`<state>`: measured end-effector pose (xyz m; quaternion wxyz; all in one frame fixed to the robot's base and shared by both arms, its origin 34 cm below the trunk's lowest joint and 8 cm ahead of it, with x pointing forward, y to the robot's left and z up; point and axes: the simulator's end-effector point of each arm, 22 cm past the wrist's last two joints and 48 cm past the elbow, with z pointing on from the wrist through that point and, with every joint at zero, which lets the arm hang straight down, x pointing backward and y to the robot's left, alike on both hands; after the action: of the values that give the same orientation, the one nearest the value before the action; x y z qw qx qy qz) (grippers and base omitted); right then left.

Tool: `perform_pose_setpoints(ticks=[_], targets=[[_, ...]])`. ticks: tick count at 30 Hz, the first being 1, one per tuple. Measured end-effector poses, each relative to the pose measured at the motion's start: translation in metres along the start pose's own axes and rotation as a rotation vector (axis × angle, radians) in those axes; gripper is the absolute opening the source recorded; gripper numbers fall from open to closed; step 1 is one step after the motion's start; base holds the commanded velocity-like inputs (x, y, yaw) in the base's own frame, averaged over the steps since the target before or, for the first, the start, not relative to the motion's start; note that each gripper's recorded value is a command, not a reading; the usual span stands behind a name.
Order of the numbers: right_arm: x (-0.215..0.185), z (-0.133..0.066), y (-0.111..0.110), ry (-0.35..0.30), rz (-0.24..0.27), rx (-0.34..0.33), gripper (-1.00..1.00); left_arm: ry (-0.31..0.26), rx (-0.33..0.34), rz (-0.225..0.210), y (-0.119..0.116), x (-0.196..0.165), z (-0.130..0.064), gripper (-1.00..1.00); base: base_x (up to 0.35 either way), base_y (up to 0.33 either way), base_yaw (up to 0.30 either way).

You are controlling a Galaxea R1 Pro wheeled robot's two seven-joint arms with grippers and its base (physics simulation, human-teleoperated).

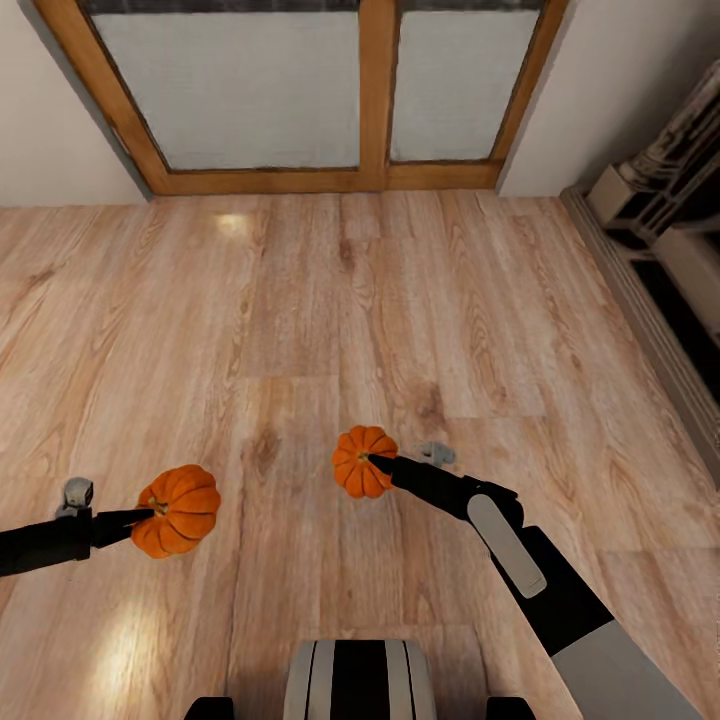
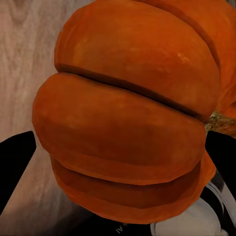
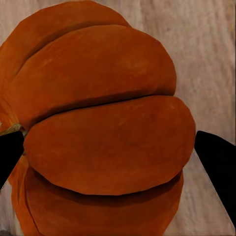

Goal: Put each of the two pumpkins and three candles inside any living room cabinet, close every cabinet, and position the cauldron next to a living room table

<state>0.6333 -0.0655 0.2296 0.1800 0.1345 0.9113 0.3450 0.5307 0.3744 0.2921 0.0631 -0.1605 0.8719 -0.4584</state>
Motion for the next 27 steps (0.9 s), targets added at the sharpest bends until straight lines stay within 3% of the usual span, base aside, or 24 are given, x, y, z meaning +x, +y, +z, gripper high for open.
perform_pose_setpoints(ticks=[8,13,27], targets=[[-0.010,-0.009,0.010,-0.019,-0.015,-0.004,-1.00,0.006,0.011,0.037,-0.016,0.000,-0.002,-1.00,-0.048,0.004,-0.278],[-0.017,-0.015,0.020,-0.033,-0.019,-0.018,-1.00,0.002,0.019,0.052,-0.025,-0.001,-0.005,-1.00,-0.274,0.066,-0.180],[-0.033,-0.031,0.051,-0.061,0.034,-0.093,-1.00,-0.001,0.037,0.086,-0.045,-0.001,-0.008,-1.00,-0.309,0.083,-0.122]])
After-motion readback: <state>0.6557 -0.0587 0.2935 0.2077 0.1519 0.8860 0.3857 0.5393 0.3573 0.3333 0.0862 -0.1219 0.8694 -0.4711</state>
